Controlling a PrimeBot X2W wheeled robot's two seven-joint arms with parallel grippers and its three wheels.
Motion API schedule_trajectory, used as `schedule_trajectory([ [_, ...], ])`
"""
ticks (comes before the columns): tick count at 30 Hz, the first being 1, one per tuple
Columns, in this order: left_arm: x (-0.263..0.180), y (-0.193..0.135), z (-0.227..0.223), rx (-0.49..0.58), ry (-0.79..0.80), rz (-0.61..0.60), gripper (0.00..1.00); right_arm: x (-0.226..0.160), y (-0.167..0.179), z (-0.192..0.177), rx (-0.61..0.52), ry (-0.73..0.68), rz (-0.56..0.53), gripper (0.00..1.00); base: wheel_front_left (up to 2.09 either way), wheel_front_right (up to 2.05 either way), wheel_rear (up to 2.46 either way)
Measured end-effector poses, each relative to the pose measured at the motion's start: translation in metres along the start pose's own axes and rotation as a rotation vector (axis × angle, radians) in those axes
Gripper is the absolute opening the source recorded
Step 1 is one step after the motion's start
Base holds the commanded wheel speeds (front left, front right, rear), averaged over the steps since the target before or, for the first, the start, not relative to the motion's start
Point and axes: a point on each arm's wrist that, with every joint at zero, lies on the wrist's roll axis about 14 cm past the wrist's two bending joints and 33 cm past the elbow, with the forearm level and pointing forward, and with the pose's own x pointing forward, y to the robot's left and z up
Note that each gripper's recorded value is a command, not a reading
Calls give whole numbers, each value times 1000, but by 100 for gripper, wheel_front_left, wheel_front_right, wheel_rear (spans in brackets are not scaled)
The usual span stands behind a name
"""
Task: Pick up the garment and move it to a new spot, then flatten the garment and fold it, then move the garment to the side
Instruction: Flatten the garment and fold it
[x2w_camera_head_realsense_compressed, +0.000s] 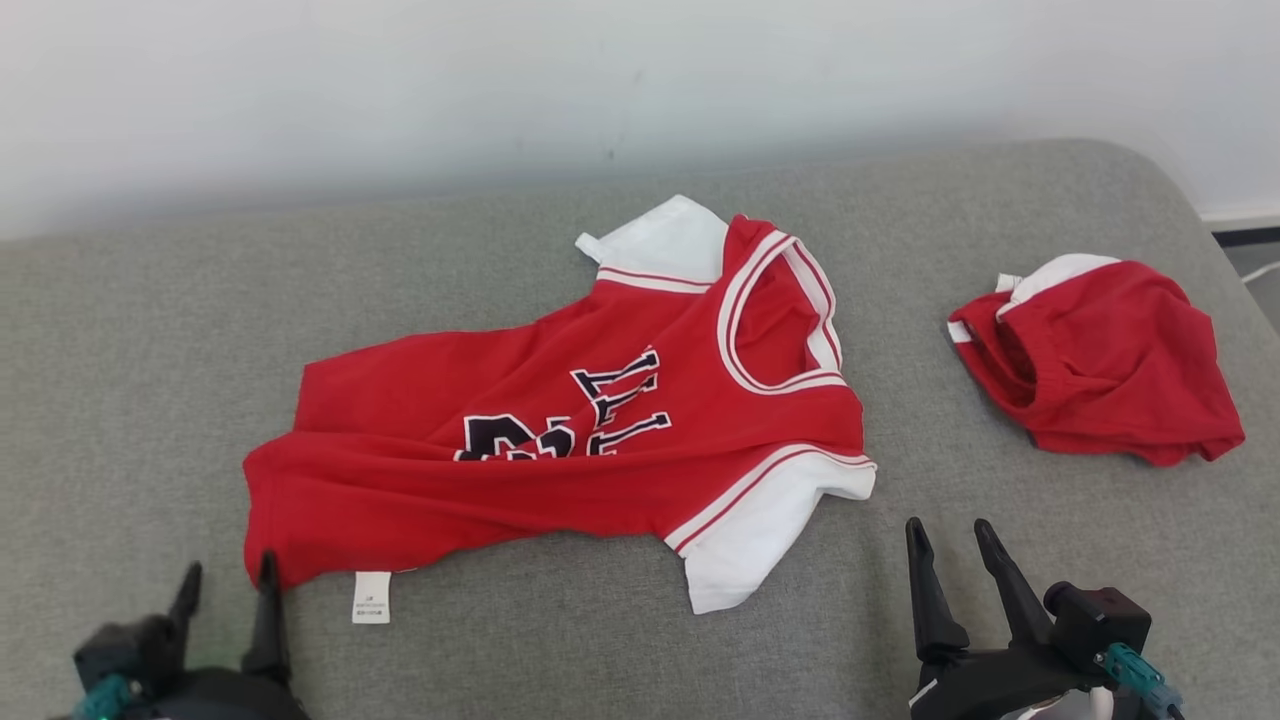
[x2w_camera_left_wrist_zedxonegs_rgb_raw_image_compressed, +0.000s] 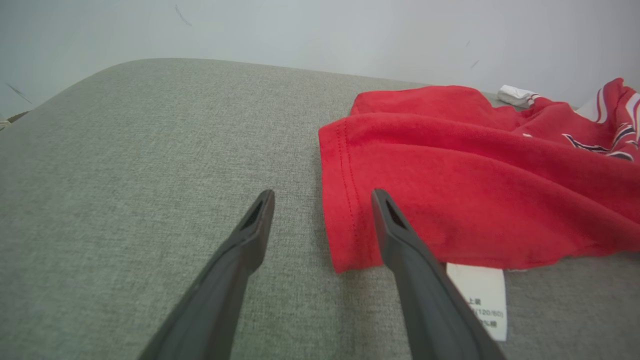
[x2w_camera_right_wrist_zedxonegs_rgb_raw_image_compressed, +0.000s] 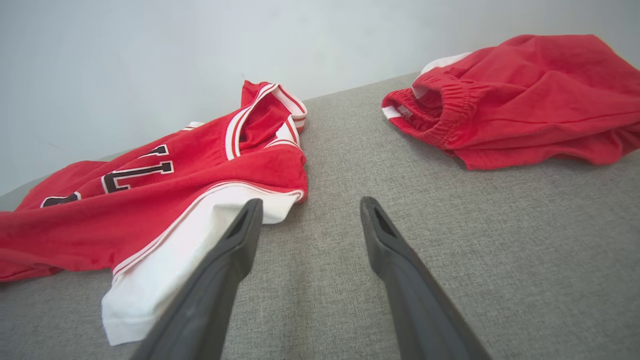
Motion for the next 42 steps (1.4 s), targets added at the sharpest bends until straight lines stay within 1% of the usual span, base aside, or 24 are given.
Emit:
schedule_trajectory([
  [4, -13, -2, -7, -22, 16, -2, 100, 0, 5, 3, 1, -10, 14, 100, 0, 0, 0],
  [9, -19, -5, -13, -48, 29, 4, 100, -5, 4, 1, -1, -5, 10, 100, 0, 0, 0],
  [22, -3, -15, -27, -63, 64, -25, 100, -8, -10, -1, -5, 4, -29, 100, 0, 0, 0],
  [25, 1, -16, -31, -71, 77, -28, 85, -8, -14, -3, -8, 10, -38, 100, 0, 0, 0],
  [26, 2, -16, -33, -71, 81, -30, 78, -8, -15, -3, -8, 12, -41, 100, 0, 0, 0],
  [28, 2, -18, -38, -74, 95, -32, 73, -7, -15, -3, -8, 13, -43, 100, 0, 0, 0],
  [30, 2, -19, -38, -72, 95, -35, 32, -6, -16, -2, -9, 9, -43, 100, 0, 0, 0],
  [31, 2, -20, -38, -72, 96, -40, 1, -6, -16, -1, -9, 7, -44, 100, 0, 0, 0],
  [37, -7, -26, -42, -76, 112, -61, 0, -5, -14, 2, -9, -4, -39, 100, 0, 0, 0],
  [42, -26, -25, -47, -77, 131, -62, 0, -11, -9, 3, 0, -11, -33, 100, 0, 0, 0],
])
